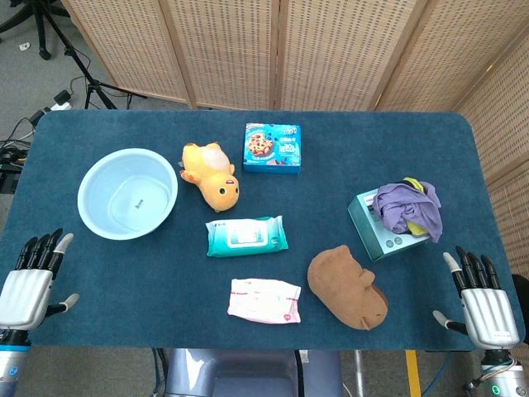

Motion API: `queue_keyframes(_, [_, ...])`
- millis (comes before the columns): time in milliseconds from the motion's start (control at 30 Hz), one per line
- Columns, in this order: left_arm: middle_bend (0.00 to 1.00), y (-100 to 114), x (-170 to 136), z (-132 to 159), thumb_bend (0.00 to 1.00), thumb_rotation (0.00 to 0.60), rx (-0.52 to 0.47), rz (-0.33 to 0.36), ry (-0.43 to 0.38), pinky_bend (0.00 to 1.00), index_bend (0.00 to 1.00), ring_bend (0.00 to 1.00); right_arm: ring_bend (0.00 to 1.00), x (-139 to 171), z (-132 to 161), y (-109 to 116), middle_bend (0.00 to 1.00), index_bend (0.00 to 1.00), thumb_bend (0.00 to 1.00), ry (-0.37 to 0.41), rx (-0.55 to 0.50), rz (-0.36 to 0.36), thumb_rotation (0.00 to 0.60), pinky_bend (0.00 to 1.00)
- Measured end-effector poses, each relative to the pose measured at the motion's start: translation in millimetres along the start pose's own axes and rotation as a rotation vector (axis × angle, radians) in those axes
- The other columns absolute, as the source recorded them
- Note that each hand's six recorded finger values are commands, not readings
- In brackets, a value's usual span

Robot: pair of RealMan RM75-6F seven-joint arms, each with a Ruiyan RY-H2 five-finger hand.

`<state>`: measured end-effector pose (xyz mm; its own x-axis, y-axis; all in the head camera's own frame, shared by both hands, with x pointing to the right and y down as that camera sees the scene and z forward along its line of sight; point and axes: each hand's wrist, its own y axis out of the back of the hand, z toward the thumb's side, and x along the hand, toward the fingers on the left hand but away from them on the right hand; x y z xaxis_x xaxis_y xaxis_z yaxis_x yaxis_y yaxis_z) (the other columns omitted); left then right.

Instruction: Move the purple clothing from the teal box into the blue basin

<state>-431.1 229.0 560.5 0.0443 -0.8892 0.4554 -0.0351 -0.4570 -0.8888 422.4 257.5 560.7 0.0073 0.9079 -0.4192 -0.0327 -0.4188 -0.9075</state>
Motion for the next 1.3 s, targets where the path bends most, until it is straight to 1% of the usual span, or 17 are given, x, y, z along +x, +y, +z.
queue_keyframes(733, [0.0, 2, 0, -3, 0.12, 0.6, -0.01, 0.004, 0.002, 0.0, 0.0, 0.0, 0.0, -2, 1, 0, 0.0, 0.0, 0.08, -0.003, 0.001, 0.002, 0.6, 0.0])
queue_keyframes(900, [0.0, 1, -1, -3, 0.12, 0.6, -0.008, -0.005, 0.002, 0.0, 0.0, 0.0, 0.0, -2, -1, 8, 0.0, 0.0, 0.08, -0.016, -0.006, -0.03, 0.6, 0.0])
queue_keyframes(1033, [0.0, 0, -1, -2, 0.12, 0.6, -0.008, -0.009, -0.001, 0.0, 0.0, 0.0, 0.0, -5, -2, 9, 0.0, 0.0, 0.07, -0.021, -0.013, -0.029, 0.6, 0.0])
queue_keyframes(1133, [0.0, 0, 0, -3, 0.12, 0.6, -0.012, -0.011, 0.003, 0.0, 0.0, 0.0, 0.0, -13, 3, 13, 0.0, 0.0, 0.05, -0.005, -0.01, -0.033, 0.6, 0.0])
queue_keyframes(1233, [0.0, 0, 1, -4, 0.12, 0.6, -0.012, -0.012, 0.005, 0.0, 0.0, 0.0, 0.0, -25, 14, 23, 0.0, 0.0, 0.05, 0.022, -0.013, -0.051, 0.6, 0.0])
queue_keyframes(1300, [0.0, -1, 2, -3, 0.12, 0.6, -0.013, -0.012, 0.005, 0.0, 0.0, 0.0, 0.0, -35, 25, 34, 0.0, 0.0, 0.05, 0.049, -0.023, -0.068, 0.6, 0.0])
